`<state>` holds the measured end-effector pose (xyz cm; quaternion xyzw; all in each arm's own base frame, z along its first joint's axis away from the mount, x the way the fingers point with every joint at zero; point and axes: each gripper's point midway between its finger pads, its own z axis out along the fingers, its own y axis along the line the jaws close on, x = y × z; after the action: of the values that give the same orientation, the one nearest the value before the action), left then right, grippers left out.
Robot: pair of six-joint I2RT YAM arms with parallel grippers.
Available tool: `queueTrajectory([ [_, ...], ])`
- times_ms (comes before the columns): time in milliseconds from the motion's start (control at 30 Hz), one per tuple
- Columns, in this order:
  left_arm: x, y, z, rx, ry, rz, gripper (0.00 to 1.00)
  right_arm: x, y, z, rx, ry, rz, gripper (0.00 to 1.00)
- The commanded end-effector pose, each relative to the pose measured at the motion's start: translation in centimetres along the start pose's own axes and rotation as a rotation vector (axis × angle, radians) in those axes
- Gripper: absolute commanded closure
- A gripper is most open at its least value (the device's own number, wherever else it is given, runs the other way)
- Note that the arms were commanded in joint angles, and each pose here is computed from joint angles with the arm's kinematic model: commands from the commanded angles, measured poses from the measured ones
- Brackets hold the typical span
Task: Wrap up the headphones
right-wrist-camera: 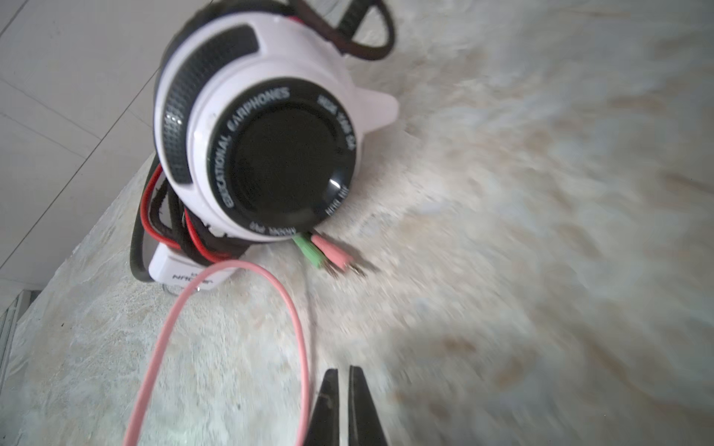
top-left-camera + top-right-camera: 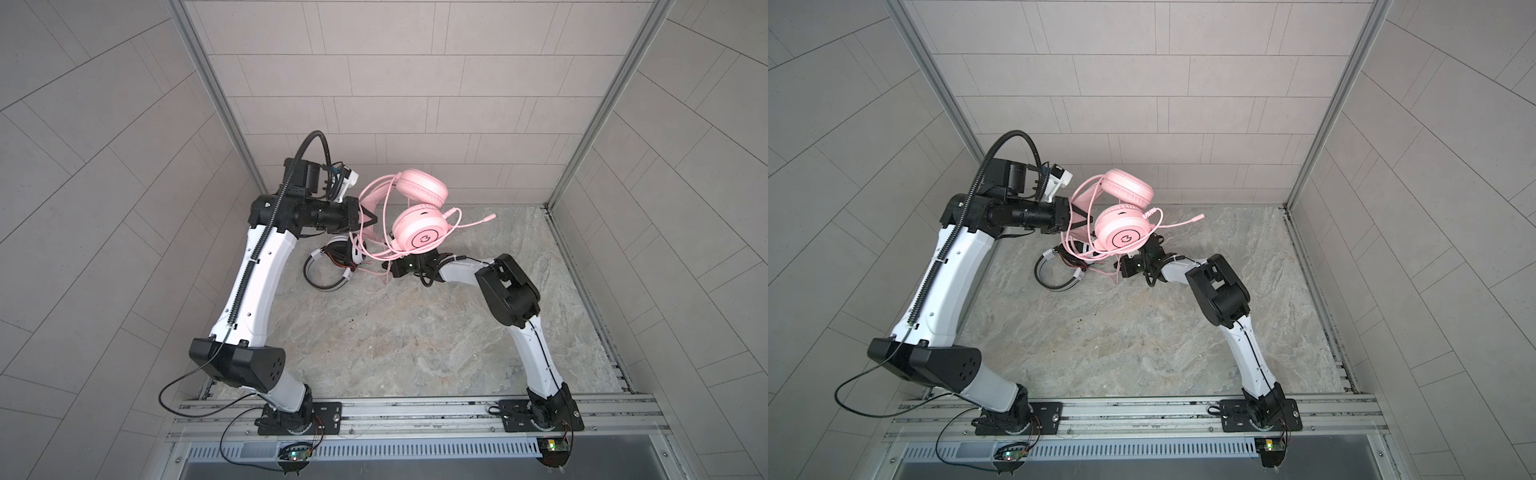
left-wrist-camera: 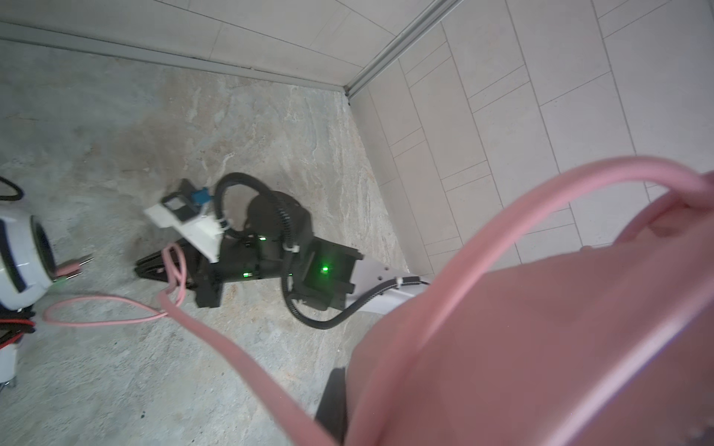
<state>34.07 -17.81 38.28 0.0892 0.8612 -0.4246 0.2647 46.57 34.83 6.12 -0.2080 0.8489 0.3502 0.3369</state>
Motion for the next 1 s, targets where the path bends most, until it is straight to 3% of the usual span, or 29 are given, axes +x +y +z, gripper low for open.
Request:
queueTrajectory([
  [0, 0.7, 0.6, -1.6, -0.091, 0.015, 0.068, 1.00, -5.1, -4.0, -8.0, 0.142, -0.220, 0.086, 1.00],
  [233, 1.8, 7.1, -2.1, -0.419, 0.113, 0.108, 1.00, -3.5, -13.7, -26.4, 0.537, -0.378, 0.332, 1.00],
  [400, 2.6, 9.7, -2.9, -0.558, 0.160, 0.127, 1.00, -2.8, -16.8, -35.5, 0.693, -0.458, 0.450, 1.00],
  [533, 3.1, 11.7, -4.2, -0.691, 0.193, 0.135, 1.00, -2.0, -17.2, -36.6, 0.716, -0.449, 0.463, 1.00],
  [667, 3.3, 11.2, -4.2, -0.740, 0.210, 0.186, 1.00, -0.8, -17.6, -34.7, 0.691, -0.384, 0.481, 1.00],
  [833, 3.7, 11.2, -3.7, -0.778, 0.271, 0.213, 1.00, 1.1, -18.5, -34.7, 0.765, -0.276, 0.524, 0.97],
  [933, 3.8, 10.2, -2.5, -0.731, 0.285, 0.235, 1.00, 1.8, -18.4, -34.1, 0.749, -0.250, 0.556, 0.53],
  [967, 3.8, 10.0, -2.3, -0.736, 0.292, 0.248, 1.00, 1.8, -18.1, -33.5, 0.724, -0.240, 0.557, 0.46],
])
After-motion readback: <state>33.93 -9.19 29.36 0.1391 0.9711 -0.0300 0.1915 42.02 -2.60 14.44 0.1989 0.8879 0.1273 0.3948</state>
